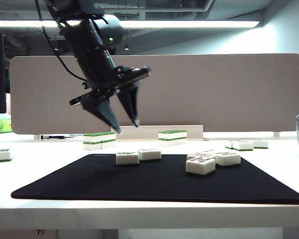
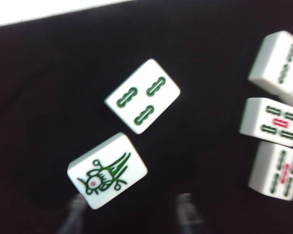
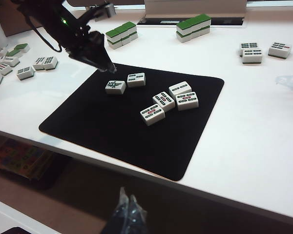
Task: Align six mahjong tiles in a row on the table.
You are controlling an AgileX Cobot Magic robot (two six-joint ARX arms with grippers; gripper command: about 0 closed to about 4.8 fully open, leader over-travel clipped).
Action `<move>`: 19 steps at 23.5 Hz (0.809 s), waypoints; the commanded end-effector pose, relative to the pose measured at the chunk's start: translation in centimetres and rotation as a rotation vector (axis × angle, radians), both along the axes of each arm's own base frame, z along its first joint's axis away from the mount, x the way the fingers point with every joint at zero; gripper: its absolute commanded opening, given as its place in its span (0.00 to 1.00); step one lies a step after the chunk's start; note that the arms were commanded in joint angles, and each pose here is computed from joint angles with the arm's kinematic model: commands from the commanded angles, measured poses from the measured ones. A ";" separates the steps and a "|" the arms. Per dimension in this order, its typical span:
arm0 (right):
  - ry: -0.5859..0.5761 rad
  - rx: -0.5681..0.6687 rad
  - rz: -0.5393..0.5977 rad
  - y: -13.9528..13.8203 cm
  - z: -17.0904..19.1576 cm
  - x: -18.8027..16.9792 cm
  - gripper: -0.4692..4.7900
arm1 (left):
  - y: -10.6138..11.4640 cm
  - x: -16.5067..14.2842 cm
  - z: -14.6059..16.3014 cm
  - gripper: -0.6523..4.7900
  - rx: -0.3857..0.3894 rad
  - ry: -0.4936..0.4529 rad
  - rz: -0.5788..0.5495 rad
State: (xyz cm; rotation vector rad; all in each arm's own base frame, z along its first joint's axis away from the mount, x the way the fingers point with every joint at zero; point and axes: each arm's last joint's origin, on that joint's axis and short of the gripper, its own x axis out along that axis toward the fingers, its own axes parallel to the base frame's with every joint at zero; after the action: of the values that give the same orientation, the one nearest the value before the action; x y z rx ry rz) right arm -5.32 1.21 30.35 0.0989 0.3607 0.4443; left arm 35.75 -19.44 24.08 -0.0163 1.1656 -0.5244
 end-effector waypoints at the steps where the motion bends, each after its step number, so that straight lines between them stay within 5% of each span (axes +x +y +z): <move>1: -0.027 -0.001 0.003 0.0 0.1 -0.3 0.09 | -0.1 -0.3 0.1 0.66 0.033 0.013 0.092; 9: -0.027 -0.001 0.003 0.0 0.1 -0.3 0.09 | -0.4 -0.2 -1.1 0.68 0.031 0.108 0.301; 19: -0.027 -0.001 0.003 0.0 0.1 -0.3 0.09 | -1.6 0.6 -3.8 0.68 0.064 0.112 0.291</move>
State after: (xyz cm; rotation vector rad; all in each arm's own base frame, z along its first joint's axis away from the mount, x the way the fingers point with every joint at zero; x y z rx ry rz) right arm -5.31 1.21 30.32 0.0994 0.3629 0.4446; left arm 36.32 -20.82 20.20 -0.1614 1.2763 -0.2257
